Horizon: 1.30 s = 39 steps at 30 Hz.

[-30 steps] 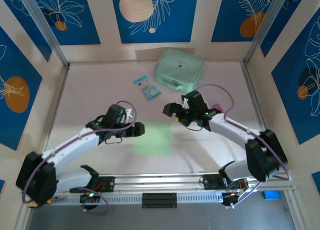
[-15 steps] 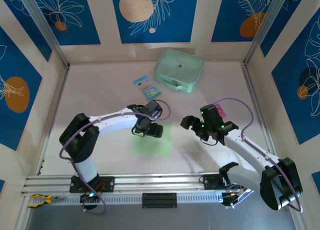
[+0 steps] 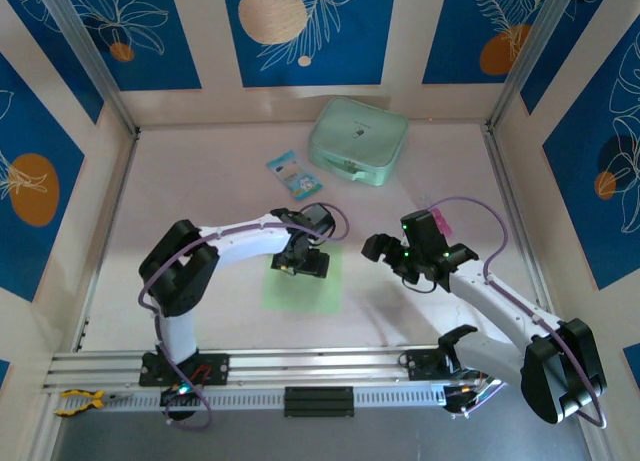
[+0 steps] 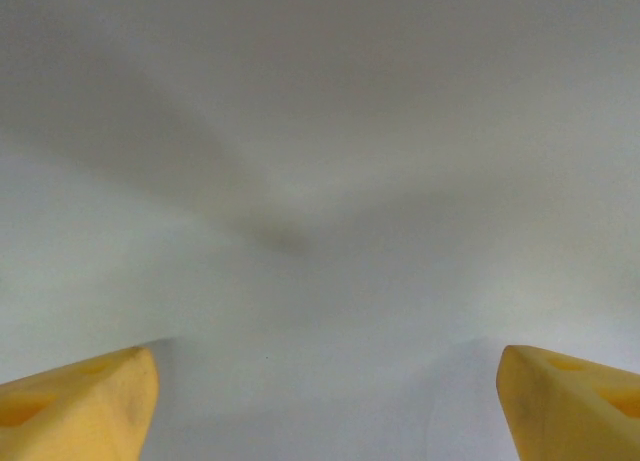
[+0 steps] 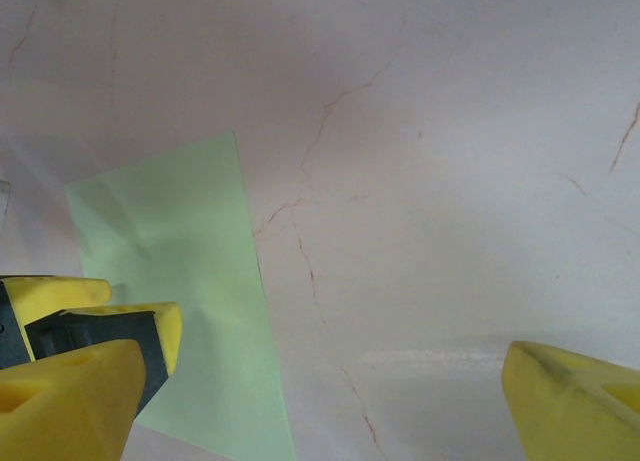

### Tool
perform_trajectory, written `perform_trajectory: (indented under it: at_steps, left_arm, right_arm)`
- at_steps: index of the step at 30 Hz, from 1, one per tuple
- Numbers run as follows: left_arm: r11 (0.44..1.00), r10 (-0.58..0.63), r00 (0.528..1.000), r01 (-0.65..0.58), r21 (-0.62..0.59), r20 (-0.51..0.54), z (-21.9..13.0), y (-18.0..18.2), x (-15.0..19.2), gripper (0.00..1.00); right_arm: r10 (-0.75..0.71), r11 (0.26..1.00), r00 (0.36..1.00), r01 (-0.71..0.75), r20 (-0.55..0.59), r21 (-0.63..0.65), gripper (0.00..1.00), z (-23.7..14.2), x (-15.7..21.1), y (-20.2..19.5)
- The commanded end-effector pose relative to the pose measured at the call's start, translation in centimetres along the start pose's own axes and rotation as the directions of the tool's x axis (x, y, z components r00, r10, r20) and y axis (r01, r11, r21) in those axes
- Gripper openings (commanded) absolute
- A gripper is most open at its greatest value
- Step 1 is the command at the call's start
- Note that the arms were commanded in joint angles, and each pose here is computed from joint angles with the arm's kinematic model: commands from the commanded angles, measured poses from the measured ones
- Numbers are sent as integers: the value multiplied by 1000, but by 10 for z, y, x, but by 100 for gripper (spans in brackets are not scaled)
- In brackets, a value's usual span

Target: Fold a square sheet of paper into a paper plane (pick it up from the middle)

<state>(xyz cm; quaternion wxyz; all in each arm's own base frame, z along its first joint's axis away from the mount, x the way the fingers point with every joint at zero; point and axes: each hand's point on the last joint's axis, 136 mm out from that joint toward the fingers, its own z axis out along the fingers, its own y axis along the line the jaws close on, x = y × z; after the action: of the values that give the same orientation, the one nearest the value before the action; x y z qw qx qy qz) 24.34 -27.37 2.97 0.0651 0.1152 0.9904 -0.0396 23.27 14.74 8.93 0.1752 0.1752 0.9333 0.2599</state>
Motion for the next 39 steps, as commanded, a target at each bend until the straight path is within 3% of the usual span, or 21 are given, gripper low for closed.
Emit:
perform_trajectory:
  at_steps: [1,24,39]
  left_arm:
    - [999,-29,999,28,-37,-16,7,6,4,88]
    - [997,-70,992,67,-34,-108,49,11,32,88]
    - [998,-66,994,65,-12,-86,40,8,29,87]
  right_arm:
    - [-9,1000,1000,9,-14,8,93,-2,4,-3]
    - [12,998,997,-8,-76,58,93,8,9,-7]
    - [12,998,997,-7,-76,62,92,7,6,-3]
